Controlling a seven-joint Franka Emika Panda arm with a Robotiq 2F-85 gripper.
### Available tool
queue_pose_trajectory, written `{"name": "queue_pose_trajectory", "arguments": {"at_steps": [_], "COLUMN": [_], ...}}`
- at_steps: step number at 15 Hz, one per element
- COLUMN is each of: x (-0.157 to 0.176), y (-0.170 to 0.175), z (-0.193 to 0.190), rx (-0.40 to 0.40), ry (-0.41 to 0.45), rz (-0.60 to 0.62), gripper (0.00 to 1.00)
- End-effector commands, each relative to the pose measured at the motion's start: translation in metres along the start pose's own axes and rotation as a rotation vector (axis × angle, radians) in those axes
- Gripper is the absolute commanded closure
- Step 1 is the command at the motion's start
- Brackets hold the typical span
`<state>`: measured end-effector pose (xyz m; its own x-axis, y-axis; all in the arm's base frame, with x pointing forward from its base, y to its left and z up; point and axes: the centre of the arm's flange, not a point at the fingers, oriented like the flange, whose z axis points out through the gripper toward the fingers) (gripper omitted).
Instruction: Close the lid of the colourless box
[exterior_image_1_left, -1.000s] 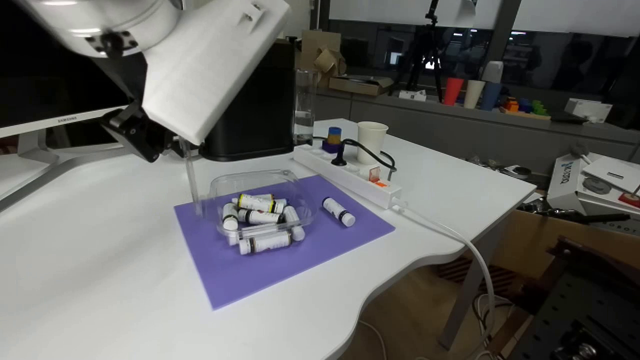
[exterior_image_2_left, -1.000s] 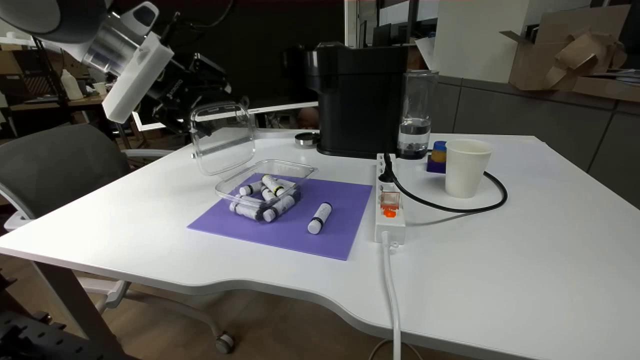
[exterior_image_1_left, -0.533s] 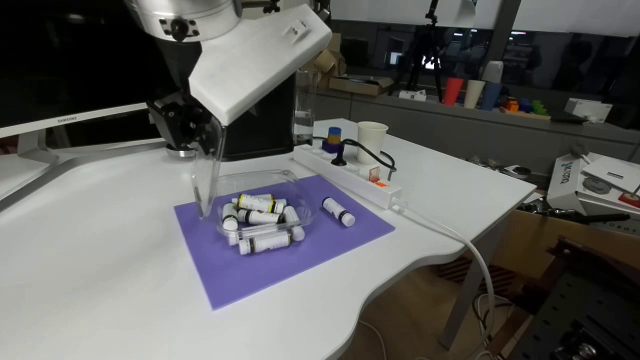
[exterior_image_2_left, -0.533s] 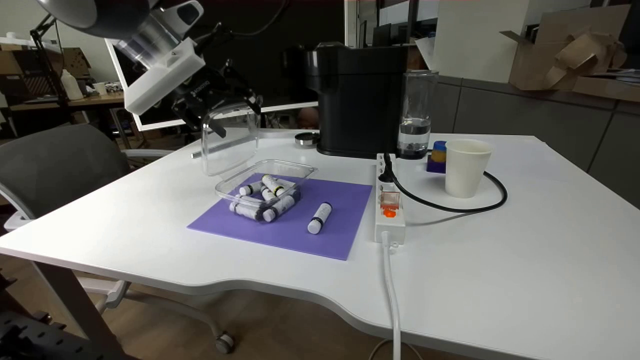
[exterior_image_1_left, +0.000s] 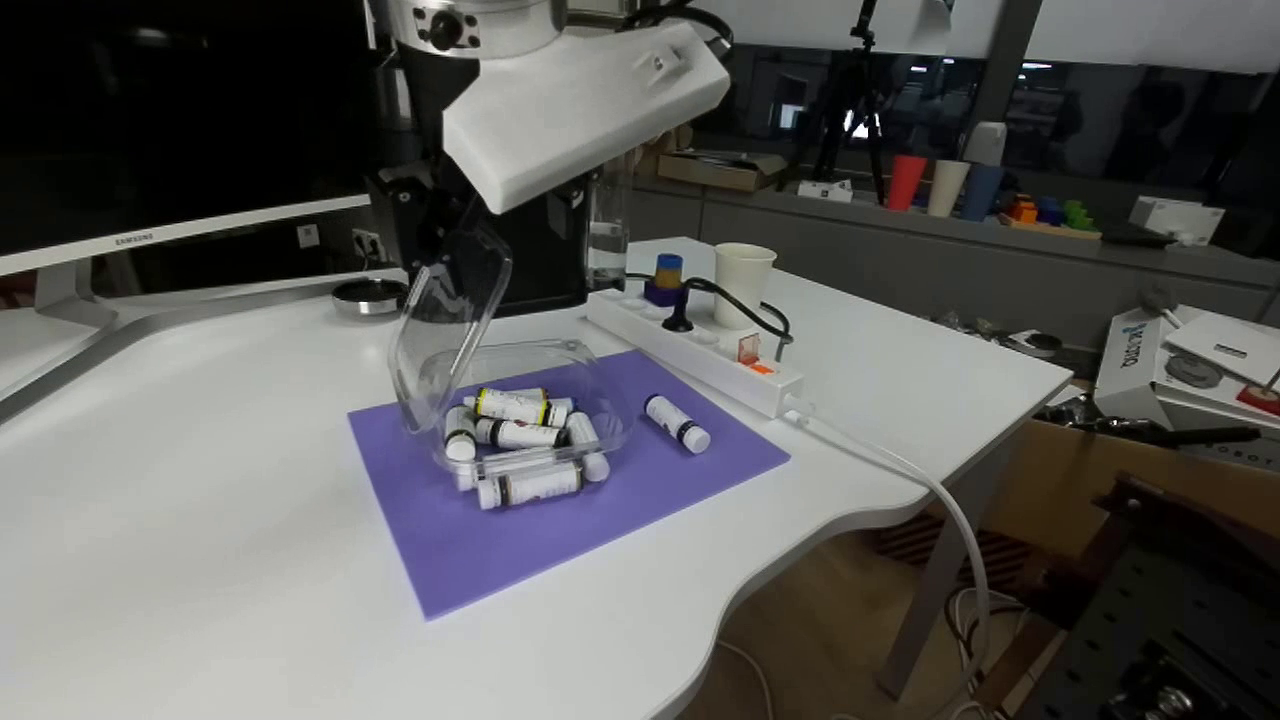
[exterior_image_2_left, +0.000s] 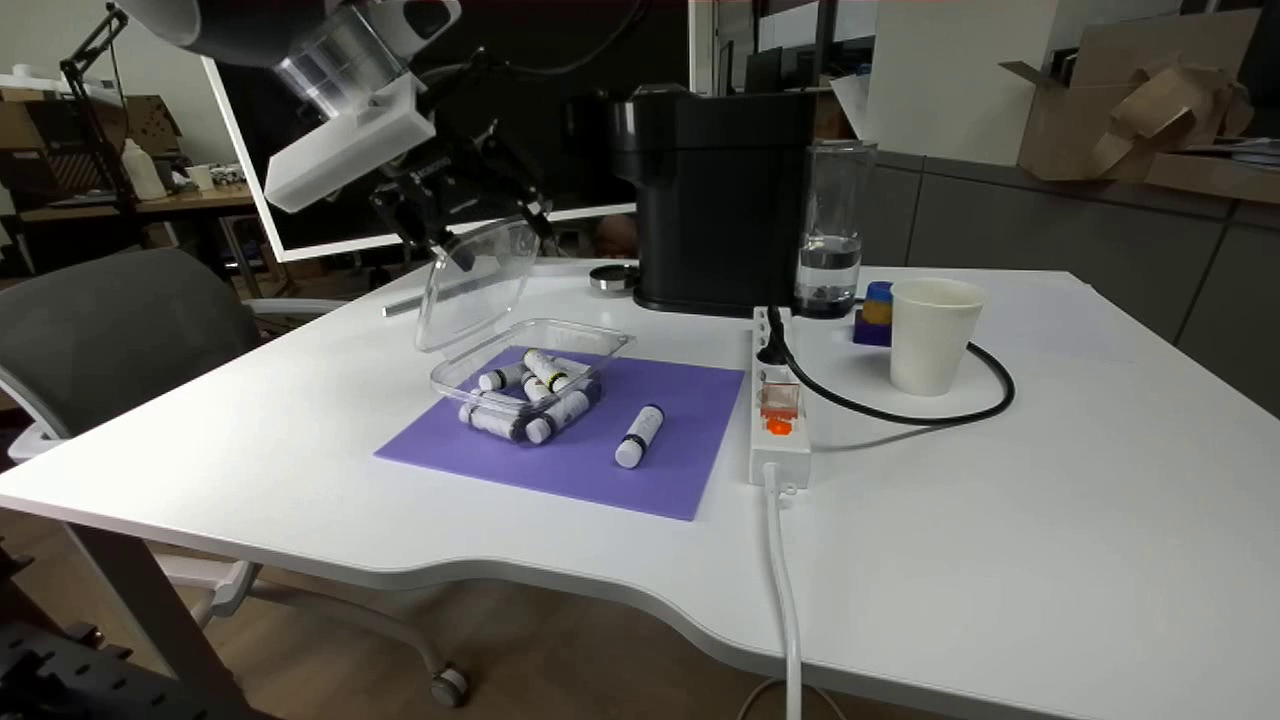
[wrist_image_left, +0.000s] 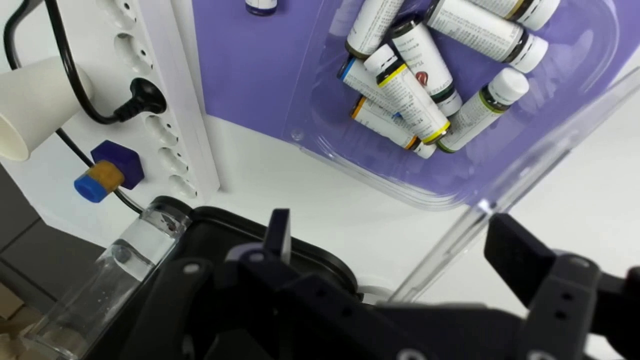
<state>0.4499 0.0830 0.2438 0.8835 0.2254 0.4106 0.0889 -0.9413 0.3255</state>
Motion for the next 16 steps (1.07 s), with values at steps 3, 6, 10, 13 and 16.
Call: {"name": "queue_pose_trajectory", "arguments": {"at_steps": [3, 6, 10, 13, 16], "x": [-0.014, -0.022, -0.028, -0.030, -0.028], "y": [0.034, 0.051, 0.078, 0.089, 0.090], "z": [-0.009, -0.001, 0.012, 0.012, 0.006], "rx": [0.056, 0.096, 0.109, 0.151, 0.166], "ry": [-0.090, -0.160, -0.250, -0.275, -0.289], "rz": [0.085, 0.131, 0.182, 0.185, 0.141], "gripper": [0.00, 0.00, 0.00, 0.00, 0.00]}}
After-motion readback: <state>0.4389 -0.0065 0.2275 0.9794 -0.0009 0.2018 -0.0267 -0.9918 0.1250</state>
